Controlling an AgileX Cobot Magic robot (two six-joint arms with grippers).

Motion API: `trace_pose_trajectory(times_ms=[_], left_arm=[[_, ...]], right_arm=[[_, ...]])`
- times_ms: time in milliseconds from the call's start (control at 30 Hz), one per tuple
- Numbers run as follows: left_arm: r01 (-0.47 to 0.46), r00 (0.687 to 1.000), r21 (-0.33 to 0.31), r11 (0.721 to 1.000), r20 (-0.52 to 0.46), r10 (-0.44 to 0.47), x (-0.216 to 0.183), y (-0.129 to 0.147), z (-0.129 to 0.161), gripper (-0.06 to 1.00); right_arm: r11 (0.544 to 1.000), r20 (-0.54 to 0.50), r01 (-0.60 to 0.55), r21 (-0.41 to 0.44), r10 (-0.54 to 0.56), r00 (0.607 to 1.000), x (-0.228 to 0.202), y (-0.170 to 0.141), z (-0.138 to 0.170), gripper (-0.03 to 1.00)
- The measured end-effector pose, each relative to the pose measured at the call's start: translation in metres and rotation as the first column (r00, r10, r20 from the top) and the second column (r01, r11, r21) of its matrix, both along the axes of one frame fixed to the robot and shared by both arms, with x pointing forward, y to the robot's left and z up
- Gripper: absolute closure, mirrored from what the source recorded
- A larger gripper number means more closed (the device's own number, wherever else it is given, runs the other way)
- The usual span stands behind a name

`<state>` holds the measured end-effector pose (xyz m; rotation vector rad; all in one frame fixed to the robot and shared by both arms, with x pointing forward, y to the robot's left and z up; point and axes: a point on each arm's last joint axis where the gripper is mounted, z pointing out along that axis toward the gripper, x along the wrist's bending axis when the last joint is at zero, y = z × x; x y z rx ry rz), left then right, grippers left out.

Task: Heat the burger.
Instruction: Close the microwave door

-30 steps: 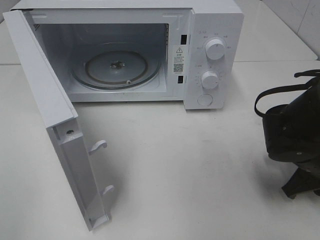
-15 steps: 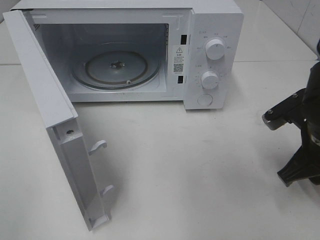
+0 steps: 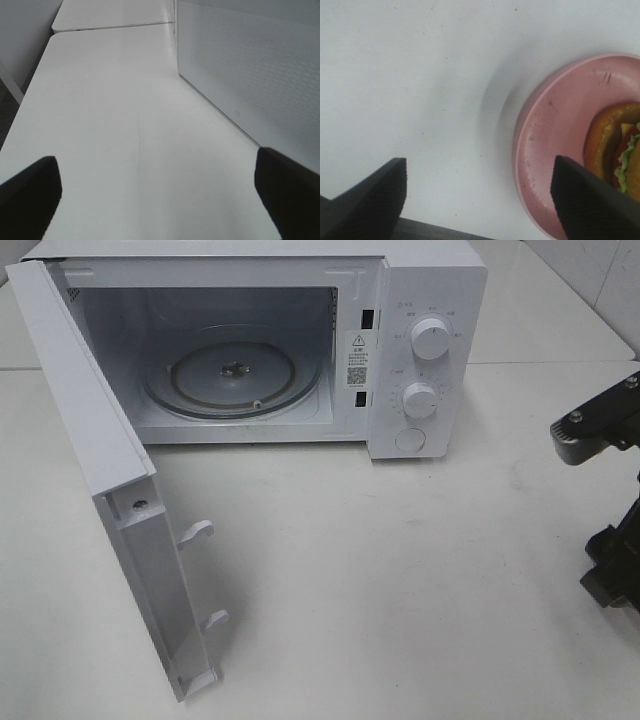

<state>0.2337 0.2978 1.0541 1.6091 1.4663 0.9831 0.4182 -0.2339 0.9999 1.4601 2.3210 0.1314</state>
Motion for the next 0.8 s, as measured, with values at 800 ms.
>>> trace_pose_trajectory(times_ms=[800], left_arm=[[0.000, 1.000, 0.000, 1.000, 0.000, 0.000, 0.000, 0.000, 0.000, -0.05]], right_arm=[[0.949, 0.259, -0.072, 0.308, -0.010, 0.966, -0.085, -0.028, 0.071, 0.20]])
